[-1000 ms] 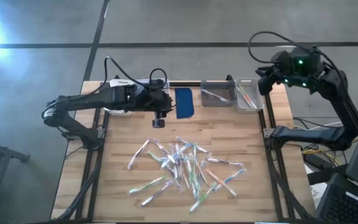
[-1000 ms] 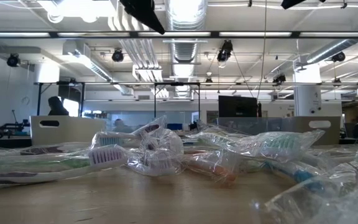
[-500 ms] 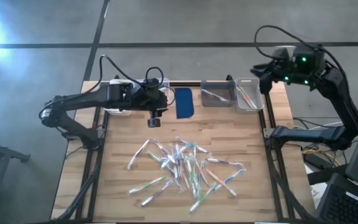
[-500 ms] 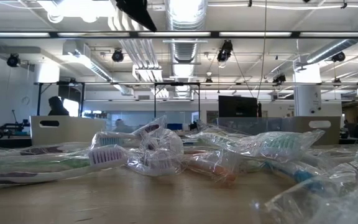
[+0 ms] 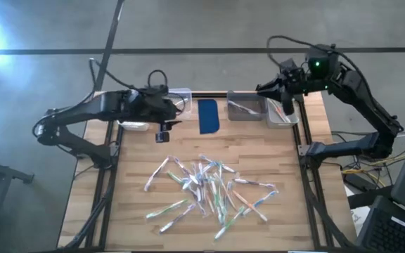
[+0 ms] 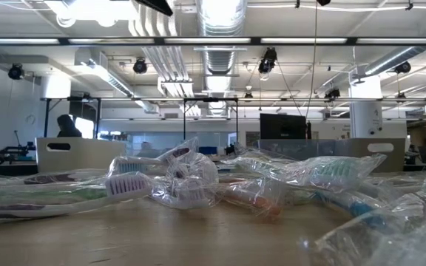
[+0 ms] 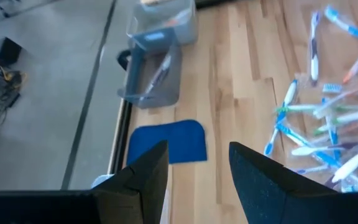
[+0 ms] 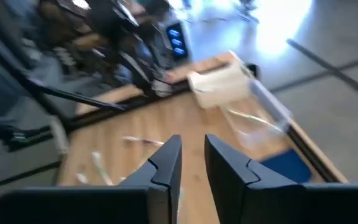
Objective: Pick & Place Toothbrushes
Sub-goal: Put the purple toothbrush into the black bin
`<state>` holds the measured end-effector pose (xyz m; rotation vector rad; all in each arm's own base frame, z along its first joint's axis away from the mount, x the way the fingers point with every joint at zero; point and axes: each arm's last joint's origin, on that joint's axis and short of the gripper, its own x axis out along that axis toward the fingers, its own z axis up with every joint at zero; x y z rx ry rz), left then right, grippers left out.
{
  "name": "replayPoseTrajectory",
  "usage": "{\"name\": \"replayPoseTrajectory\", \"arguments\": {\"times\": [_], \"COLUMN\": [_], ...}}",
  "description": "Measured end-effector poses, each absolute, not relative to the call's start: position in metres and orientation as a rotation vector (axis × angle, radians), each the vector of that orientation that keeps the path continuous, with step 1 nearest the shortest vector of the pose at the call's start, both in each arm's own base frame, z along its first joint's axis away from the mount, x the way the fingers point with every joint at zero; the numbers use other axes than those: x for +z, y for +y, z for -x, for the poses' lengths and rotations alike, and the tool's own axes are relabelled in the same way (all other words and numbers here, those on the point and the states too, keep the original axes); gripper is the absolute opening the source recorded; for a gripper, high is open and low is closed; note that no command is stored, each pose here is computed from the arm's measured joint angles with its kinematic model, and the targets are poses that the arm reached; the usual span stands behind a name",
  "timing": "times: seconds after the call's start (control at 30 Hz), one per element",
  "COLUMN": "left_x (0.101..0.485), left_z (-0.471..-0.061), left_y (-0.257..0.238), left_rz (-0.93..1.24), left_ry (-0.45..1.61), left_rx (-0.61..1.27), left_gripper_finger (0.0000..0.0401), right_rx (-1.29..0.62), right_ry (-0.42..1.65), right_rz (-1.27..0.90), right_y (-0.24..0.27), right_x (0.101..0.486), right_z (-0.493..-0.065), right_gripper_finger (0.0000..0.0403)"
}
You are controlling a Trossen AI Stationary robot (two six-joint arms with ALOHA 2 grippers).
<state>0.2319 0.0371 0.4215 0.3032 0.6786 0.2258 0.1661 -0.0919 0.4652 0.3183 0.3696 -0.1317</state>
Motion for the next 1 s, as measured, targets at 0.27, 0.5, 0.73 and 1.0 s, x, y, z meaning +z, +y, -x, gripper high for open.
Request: {"name": "replayPoseTrajectory", "arguments": {"times": [0.27,0.5,0.73,1.0], "left_x": [0.439,0.444,0.437,0.432], "left_z": [-0.205,-0.194,-0.192,-0.190], "left_y": [0.036,0.036,0.034,0.032], "left_rz": [-0.271,-0.231,-0.155,-0.098], "left_ry": [0.583,0.554,0.616,0.671], "left_rx": [0.275,0.335,0.301,0.274], "left_gripper_finger": [0.0174,0.0174,0.0174,0.0174], "right_rx": [-0.249,-0.343,-0.471,-0.437], "right_ry": [0.520,0.615,0.659,0.837], "right_rz": [-0.304,-0.293,-0.151,-0.123], "right_y": [-0.061,-0.042,-0.035,-0.033], "right_x": [0.456,0.452,0.437,0.380], "right_z": [-0.160,-0.130,-0.094,-0.091], "right_gripper_finger": [0.0029,0.0013,0.0008,0.0008]}}
